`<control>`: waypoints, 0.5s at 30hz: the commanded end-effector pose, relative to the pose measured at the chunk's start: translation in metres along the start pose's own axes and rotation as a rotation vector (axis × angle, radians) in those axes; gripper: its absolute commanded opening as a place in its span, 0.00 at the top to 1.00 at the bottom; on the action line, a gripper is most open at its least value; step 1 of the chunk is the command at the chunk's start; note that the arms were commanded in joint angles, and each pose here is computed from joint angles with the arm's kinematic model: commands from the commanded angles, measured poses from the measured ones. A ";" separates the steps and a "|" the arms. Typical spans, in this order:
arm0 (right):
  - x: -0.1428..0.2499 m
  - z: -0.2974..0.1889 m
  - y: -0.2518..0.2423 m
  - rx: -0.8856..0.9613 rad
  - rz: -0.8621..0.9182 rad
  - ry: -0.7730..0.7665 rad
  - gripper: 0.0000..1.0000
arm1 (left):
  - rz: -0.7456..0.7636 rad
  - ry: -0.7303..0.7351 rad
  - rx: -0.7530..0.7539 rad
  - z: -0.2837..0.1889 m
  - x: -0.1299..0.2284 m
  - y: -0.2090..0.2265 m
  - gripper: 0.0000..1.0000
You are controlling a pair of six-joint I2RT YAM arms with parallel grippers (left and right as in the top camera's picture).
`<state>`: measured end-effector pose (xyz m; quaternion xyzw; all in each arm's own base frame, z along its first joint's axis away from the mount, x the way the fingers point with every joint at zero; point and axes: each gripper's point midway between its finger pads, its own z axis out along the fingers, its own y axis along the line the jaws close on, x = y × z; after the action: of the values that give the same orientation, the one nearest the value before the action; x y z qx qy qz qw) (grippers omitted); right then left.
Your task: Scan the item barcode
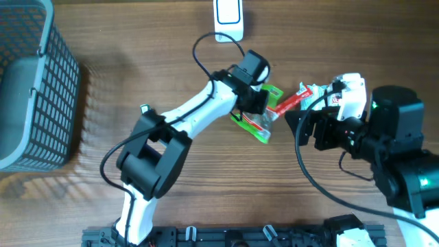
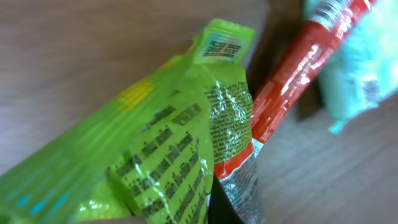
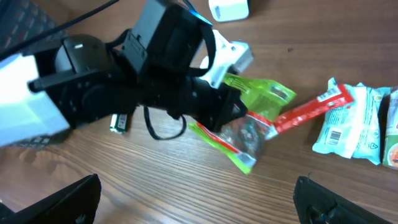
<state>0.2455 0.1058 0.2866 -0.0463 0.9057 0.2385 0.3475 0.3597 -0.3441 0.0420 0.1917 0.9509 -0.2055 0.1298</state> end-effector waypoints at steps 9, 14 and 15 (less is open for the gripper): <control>-0.004 0.011 -0.007 0.023 0.019 0.024 0.00 | 0.086 0.049 0.260 0.002 0.022 -0.090 0.71; -0.004 0.007 -0.006 0.021 0.012 0.013 0.00 | 0.071 -0.007 0.265 -0.007 0.003 -0.080 0.12; -0.004 0.007 -0.006 0.022 0.013 0.012 0.00 | 0.062 -0.023 0.263 -0.012 -0.003 -0.075 0.06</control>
<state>0.2540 0.1074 0.2746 -0.0421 0.9148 0.2355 0.3254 0.3094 -0.4133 0.0619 0.2512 0.9109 -0.3112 0.1020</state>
